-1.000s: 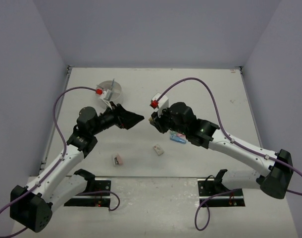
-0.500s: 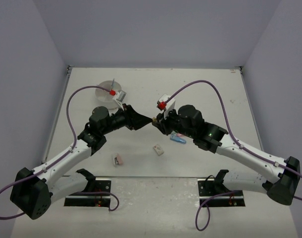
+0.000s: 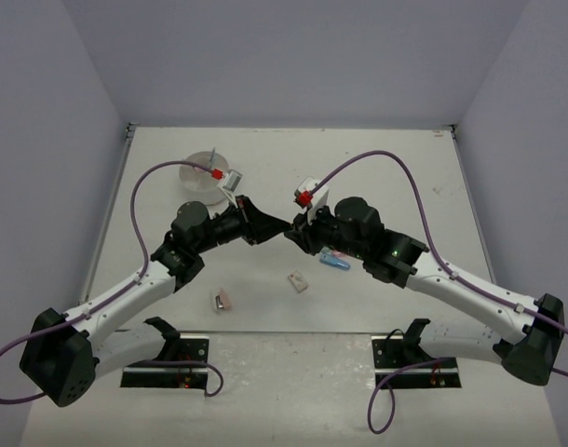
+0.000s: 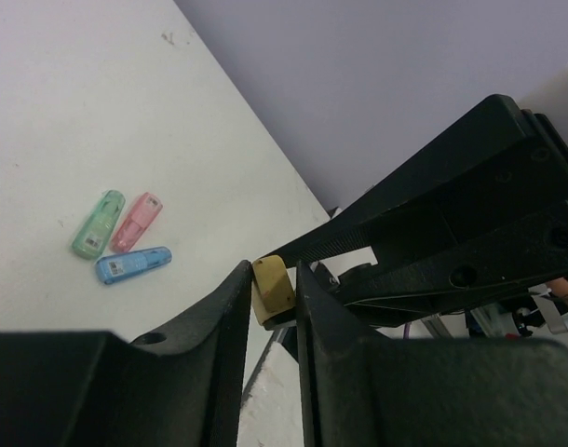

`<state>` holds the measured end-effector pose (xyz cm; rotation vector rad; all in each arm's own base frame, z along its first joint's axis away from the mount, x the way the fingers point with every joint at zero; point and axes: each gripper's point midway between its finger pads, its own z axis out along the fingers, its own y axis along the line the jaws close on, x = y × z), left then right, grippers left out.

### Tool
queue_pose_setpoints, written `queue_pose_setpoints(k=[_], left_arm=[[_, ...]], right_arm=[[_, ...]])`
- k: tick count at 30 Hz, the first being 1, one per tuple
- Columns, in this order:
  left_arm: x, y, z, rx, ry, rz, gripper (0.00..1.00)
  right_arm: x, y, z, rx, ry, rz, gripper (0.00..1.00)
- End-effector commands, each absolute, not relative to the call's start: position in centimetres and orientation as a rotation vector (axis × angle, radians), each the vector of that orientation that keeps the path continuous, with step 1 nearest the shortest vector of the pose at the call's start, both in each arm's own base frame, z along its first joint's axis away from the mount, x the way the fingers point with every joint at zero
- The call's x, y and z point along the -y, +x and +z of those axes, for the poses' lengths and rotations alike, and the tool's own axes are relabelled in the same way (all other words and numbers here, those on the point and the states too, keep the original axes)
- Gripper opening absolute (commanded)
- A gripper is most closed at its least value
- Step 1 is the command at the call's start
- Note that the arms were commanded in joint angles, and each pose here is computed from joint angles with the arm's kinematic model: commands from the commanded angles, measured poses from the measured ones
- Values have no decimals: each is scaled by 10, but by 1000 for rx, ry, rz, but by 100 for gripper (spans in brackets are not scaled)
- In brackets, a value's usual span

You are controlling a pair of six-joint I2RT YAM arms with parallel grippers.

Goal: Sort the stationery into containers
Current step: Pick up the stationery from the center of the board.

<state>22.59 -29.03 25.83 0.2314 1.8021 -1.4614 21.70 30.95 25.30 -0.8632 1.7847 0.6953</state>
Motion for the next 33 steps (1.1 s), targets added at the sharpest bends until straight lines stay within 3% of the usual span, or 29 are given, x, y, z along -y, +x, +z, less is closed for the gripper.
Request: queue_pose_setpoints(k=[1, 5, 7, 8, 10, 11, 15, 20, 28, 33], left_arm=[[300, 216, 279, -1732, 299, -1537, 21], [303, 213, 282, -1728, 318, -1551, 3], [303, 213, 282, -1727, 323, -1548, 0], [302, 214, 282, -1726, 325, -1538, 0], [301, 218, 286, -1717, 337, -1492, 0], [298, 224, 286, -1732, 325, -1443, 0], [281, 261, 294, -1796, 231, -1199, 0], [226, 324, 303, -1826, 79, -945, 0], [60, 457, 365, -1708, -306, -310, 0], [-11, 517, 344, -1646, -342, 14, 0]], right_arm=[[-317, 227, 275, -1735, -796, 709, 0], [-315, 231, 277, -1739, -768, 691, 0], [-315, 233, 276, -1744, -761, 686, 4], [-315, 233, 275, -1747, -757, 684, 14], [-316, 233, 272, -1760, -754, 684, 56], [-315, 234, 270, -1771, -750, 679, 70], [-308, 236, 262, -1810, -719, 645, 97], [-287, 239, 266, -1799, -644, 596, 99], [-256, 238, 269, -1774, -565, 575, 99], [-252, 240, 269, -1766, -538, 572, 99]])
